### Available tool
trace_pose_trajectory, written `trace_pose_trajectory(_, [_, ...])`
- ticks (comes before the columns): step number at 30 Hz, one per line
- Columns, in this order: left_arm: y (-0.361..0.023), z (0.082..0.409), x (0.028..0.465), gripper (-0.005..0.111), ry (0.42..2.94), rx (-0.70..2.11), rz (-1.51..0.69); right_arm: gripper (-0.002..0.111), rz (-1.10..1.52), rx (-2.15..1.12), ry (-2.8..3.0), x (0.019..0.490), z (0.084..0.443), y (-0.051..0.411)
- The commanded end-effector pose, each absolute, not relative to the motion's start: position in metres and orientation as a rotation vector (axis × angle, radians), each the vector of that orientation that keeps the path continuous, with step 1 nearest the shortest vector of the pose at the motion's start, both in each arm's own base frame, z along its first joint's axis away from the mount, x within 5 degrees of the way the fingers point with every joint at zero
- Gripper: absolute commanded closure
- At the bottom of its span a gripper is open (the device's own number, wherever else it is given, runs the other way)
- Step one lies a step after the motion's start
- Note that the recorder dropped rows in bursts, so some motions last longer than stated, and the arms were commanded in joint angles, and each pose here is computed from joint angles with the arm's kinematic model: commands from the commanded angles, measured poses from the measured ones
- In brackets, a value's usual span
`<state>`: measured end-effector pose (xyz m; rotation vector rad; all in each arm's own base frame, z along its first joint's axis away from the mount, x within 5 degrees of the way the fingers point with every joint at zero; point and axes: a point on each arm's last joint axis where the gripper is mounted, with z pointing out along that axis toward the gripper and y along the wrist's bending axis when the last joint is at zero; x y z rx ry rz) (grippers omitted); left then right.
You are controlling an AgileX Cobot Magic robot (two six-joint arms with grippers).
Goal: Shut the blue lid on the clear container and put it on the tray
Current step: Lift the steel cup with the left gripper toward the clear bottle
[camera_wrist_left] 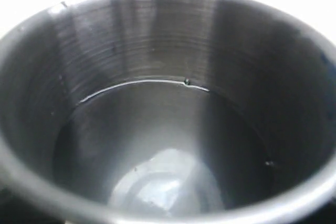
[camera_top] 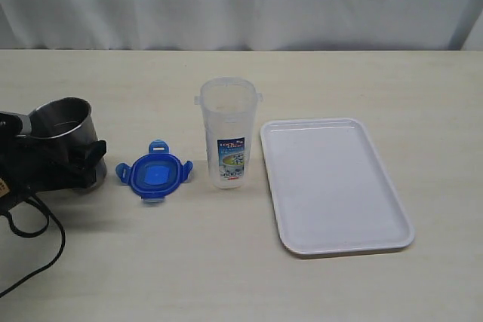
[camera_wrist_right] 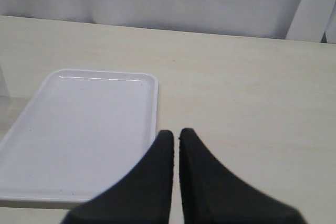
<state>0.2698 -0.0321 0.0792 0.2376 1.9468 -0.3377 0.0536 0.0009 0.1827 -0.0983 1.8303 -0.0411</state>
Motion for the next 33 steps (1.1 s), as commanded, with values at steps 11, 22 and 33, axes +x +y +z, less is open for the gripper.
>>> trace_pose_trajectory(11, [-0.044, 0.103, 0.301, 0.107, 1.821, 0.291, -0.455, 0.104, -0.041, -0.103, 1.826, 0.053, 0.182, 0.001])
trace_pose_trajectory(22, [-0.076, 0.121, 0.335, 0.107, 1.848, 0.431, -0.408, 0.104, -0.041, -0.103, 1.826, 0.053, 0.182, 0.001])
trace_pose_trajectory(33, [-0.12, 0.161, 0.364, 0.107, 1.821, 0.56, -0.354, 0.104, -0.041, -0.103, 1.826, 0.053, 0.182, 0.001])
